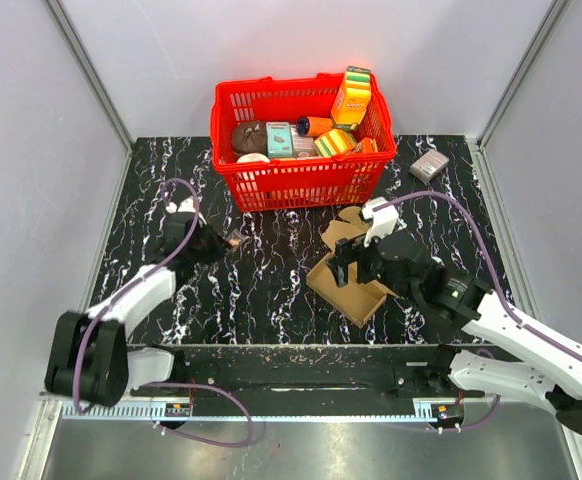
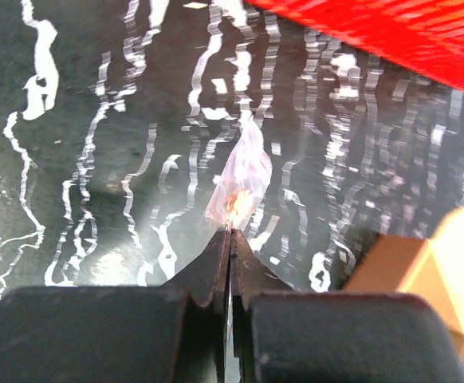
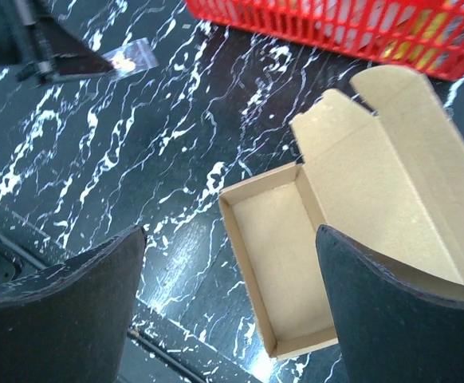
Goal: Fold the paper box
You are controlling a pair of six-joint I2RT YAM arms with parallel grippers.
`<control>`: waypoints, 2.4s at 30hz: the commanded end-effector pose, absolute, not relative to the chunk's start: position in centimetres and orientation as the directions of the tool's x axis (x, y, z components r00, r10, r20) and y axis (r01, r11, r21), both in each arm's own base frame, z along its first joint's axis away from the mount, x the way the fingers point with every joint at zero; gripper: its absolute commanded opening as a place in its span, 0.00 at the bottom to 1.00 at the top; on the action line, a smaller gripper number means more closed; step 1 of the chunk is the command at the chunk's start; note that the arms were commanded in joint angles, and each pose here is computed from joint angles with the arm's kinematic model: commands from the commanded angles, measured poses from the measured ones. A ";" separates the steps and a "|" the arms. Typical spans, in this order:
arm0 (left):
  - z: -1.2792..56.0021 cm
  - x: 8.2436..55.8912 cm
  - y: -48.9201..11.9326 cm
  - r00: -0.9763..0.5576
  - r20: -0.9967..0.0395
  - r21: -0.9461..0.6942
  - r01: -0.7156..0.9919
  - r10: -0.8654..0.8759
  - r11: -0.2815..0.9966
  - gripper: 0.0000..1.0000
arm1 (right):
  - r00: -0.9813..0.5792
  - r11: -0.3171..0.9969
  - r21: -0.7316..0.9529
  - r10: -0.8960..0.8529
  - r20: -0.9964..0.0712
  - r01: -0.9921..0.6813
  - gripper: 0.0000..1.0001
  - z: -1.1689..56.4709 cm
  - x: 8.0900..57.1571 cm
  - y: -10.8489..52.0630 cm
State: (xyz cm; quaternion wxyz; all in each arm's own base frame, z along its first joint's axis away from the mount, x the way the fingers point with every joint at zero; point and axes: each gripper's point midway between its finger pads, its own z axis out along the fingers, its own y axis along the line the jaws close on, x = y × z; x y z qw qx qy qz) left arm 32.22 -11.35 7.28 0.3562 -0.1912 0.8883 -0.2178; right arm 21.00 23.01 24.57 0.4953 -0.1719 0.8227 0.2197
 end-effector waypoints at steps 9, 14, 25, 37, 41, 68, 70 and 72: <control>20.4 22.9 -25.4 -0.671 -0.717 -0.633 0.512 -0.190 0.581 0.00 | -0.250 0.928 0.141 0.054 -0.967 -0.345 0.93 33.4 21.5 16.1; 19.9 20.6 -31.6 -0.669 -0.743 -0.585 0.640 -0.014 0.498 0.00 | -0.242 0.928 0.170 0.090 -0.966 -0.332 0.93 34.2 20.9 15.0; 17.0 21.2 -39.1 -0.660 -0.726 -0.551 0.727 0.195 0.409 0.00 | -0.275 0.922 0.214 0.125 -0.953 -0.324 0.93 33.3 19.7 14.0; 12.4 20.8 -39.7 -0.673 -0.644 -0.533 0.736 0.363 0.418 0.34 | -0.285 0.928 0.191 0.098 -0.953 -0.319 0.92 32.6 19.9 14.0; 12.4 21.6 -39.2 -0.668 -0.652 -0.497 0.733 0.357 0.464 0.49 | -0.286 0.934 0.179 0.088 -0.954 -0.310 0.93 32.4 20.1 14.0; 15.3 30.4 -28.0 -0.691 -0.720 -0.535 0.497 -0.061 0.683 0.57 | -0.582 0.943 0.252 0.333 -0.742 0.218 0.95 24.2 31.4 7.4; 14.2 31.1 -27.5 -0.712 -0.699 -0.535 0.453 -0.072 0.713 0.57 | -0.552 0.901 0.298 0.430 -0.714 0.317 0.96 23.7 31.7 6.1; 12.8 31.6 -27.2 -0.736 -0.674 -0.528 0.418 -0.065 0.740 0.57 | -0.500 0.864 0.316 0.489 -0.715 0.392 0.96 23.4 31.2 4.8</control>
